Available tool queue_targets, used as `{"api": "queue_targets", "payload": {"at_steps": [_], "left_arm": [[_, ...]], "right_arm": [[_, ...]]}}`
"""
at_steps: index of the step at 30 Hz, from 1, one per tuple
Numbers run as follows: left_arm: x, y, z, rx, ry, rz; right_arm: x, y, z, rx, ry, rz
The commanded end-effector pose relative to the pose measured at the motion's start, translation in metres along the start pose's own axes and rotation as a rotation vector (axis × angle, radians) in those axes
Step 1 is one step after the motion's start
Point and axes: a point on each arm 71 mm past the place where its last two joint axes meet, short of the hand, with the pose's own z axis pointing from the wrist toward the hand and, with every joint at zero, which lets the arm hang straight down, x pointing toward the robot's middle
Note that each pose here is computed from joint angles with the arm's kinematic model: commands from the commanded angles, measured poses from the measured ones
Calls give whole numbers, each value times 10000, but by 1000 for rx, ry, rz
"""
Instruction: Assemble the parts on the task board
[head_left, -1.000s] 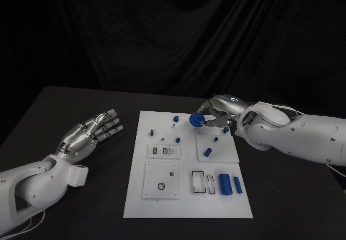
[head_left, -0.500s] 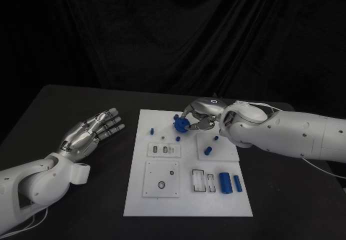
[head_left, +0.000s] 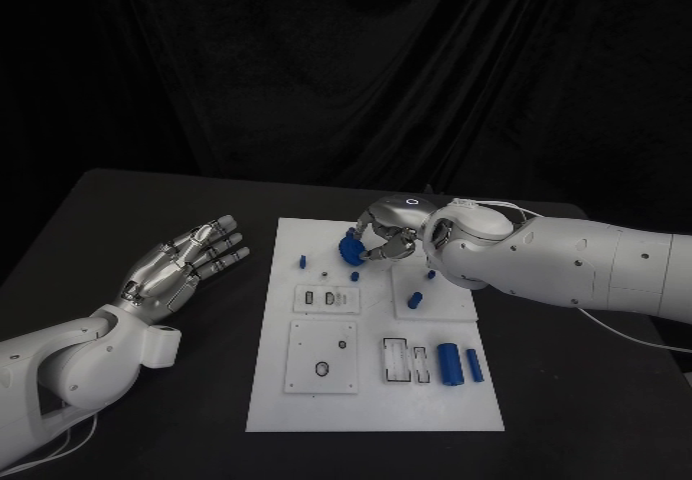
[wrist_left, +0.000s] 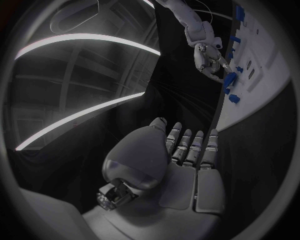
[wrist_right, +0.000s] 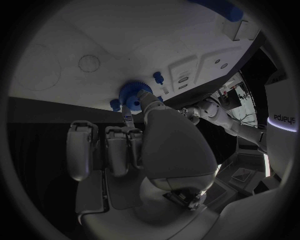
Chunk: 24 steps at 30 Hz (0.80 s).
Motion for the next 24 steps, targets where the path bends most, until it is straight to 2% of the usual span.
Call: {"api": "queue_targets", "payload": {"at_steps": [1,24], "left_arm": [[18,-37,4,63,13,-16],[12,-23,8,58,14,-18]], "right_arm": [[33,13,11,5,16,-5],[15,104,61,-35,-16,-3]]}}
